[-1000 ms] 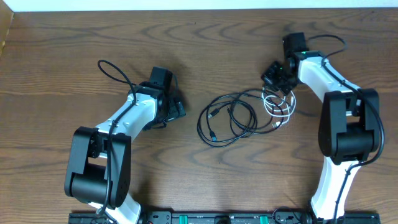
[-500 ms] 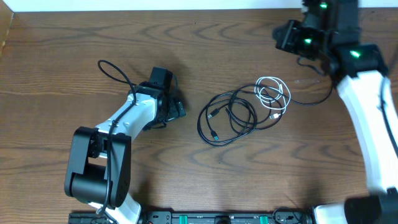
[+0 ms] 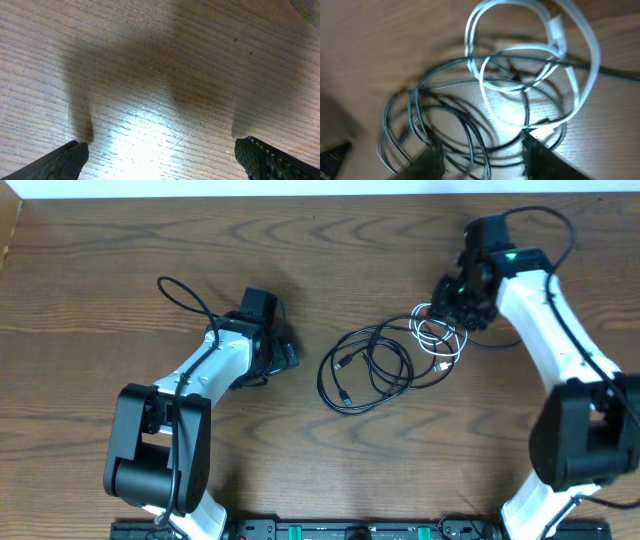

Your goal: Untangle cables

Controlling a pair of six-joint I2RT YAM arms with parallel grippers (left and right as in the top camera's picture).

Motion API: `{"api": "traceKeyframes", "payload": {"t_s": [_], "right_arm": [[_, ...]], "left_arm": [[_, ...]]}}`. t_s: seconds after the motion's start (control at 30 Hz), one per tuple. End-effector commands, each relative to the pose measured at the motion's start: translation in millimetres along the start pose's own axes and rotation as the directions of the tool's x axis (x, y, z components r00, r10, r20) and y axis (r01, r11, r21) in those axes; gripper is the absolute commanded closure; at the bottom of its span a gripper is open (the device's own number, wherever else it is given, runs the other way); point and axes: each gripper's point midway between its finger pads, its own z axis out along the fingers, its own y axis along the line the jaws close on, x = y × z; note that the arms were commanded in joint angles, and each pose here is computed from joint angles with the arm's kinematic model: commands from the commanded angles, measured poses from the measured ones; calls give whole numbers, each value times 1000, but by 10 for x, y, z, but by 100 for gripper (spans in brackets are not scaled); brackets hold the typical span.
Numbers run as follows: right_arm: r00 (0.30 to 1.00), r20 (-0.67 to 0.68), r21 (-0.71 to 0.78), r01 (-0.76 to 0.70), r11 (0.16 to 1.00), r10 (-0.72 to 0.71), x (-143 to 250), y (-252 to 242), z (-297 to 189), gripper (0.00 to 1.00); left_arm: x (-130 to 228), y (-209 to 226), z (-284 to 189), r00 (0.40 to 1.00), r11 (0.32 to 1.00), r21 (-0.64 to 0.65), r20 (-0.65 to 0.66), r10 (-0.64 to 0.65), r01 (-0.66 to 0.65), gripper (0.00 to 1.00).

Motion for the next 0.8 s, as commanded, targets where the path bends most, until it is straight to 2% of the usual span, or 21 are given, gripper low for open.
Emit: {"api": "traceKeyframes", "payload": {"t_s": [0.0,0.17,0.33,0.47,0.57,0.67,0.77], "right_arm": [[992,-69,46,107,993,-104,182,74,237,50],[984,-133,82,125,989,-114,249,4,560,54],[974,-116,64,203,977,-195,134,18,842,60],[958,-81,46,280,959,-276,44,73,896,59],[946,-57,125,324,938,-319,-41,-33,891,56],[918,-85,130,396,909,-388,9,-44,891,56],[887,-103,123,461,879,-451,53,-13,911,51]], "left_arm": [[-44,-32,-21,1000,1000,3,9,0,0,0],[-44,-32,-21,1000,1000,3,9,0,0,0],[-44,-32,-21,1000,1000,3,9,0,0,0],[-44,-31,-21,1000,1000,3,10,0,0,0],[-44,-32,-21,1000,1000,3,9,0,0,0],[-44,-32,-21,1000,1000,3,9,0,0,0],[-44,-32,-21,1000,1000,3,10,0,0,0]]}}
